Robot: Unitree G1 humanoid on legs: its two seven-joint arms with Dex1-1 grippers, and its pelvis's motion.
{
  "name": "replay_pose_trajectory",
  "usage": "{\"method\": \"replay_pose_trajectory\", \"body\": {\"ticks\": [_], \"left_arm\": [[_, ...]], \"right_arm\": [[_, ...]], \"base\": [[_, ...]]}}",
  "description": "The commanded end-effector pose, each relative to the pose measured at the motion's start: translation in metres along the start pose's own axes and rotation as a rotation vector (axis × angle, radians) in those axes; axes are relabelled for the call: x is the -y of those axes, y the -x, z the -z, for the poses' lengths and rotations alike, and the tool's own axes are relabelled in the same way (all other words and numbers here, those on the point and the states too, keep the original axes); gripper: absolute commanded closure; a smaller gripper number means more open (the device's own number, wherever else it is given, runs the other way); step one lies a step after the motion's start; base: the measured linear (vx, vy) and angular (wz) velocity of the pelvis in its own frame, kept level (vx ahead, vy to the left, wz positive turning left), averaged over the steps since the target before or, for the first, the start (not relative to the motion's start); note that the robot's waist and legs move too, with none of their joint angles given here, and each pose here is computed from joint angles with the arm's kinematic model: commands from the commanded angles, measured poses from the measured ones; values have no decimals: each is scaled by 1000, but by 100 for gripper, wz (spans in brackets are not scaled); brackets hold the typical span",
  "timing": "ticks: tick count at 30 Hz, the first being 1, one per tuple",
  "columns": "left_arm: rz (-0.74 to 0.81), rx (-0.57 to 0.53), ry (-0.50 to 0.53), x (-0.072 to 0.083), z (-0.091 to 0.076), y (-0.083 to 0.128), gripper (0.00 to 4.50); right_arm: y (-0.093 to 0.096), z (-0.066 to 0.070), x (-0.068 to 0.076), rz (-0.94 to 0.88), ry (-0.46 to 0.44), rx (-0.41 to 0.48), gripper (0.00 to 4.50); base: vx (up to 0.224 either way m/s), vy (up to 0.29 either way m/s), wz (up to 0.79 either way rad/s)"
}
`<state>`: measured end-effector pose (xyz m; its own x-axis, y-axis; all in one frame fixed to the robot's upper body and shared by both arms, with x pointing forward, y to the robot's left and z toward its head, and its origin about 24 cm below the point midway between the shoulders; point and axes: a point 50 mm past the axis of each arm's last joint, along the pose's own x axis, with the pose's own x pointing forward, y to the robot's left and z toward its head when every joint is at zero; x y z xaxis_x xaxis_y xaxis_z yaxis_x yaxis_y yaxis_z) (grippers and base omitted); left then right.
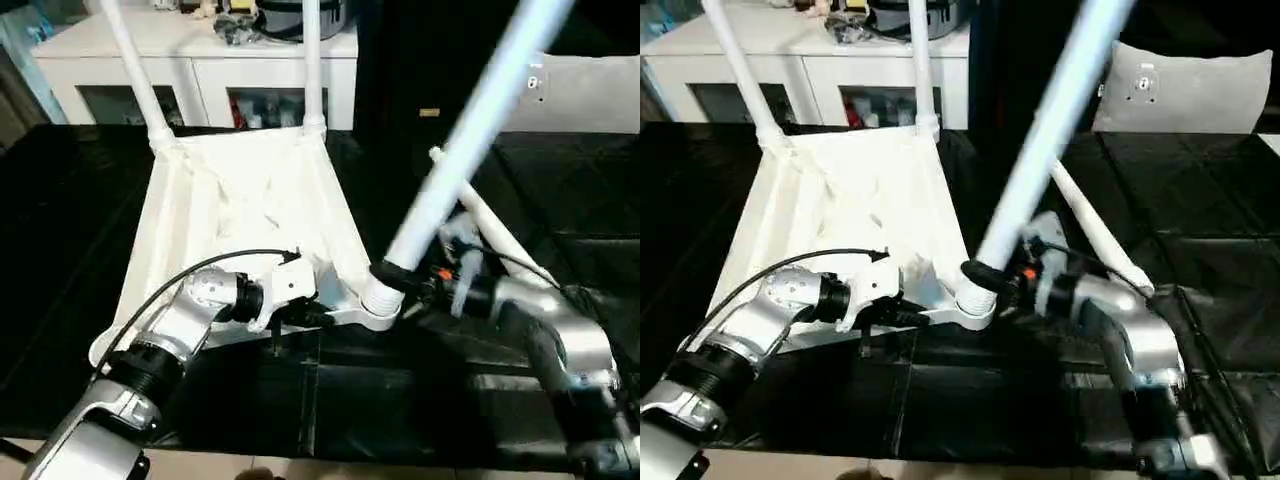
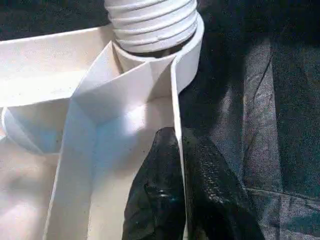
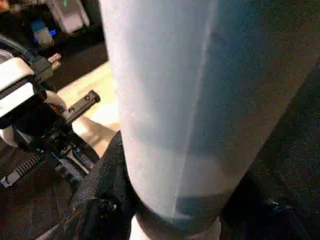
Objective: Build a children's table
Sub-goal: Insert table leg to table base
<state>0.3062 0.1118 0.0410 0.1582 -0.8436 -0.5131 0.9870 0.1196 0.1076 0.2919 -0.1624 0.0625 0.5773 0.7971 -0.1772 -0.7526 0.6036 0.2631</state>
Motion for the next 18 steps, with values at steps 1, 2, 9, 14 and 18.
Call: {"method": "replay_pose_trajectory", "body": {"ticks": [1, 2, 9, 14, 18], "left_arm": [[-10, 15, -51, -5, -11, -1, 450], [-13, 13, -51, -5, -10, 0, 450], [1, -5, -66, -3, -8, -1, 450], [30, -19, -87, -1, -8, 1, 450], [39, -17, -98, -3, -11, 3, 450]], "right_arm": [[9, 28, 0, 51, -9, -108, 263], [11, 30, -4, 49, 30, -125, 263], [13, 43, -10, 13, 207, -306, 263], [6, 46, -8, -39, 199, -374, 263], [4, 50, -8, -72, 154, -395, 263]], "base": [[0, 0, 0], [0, 0, 0], [0, 0, 0], [0, 0, 0], [0, 0, 0]]}}
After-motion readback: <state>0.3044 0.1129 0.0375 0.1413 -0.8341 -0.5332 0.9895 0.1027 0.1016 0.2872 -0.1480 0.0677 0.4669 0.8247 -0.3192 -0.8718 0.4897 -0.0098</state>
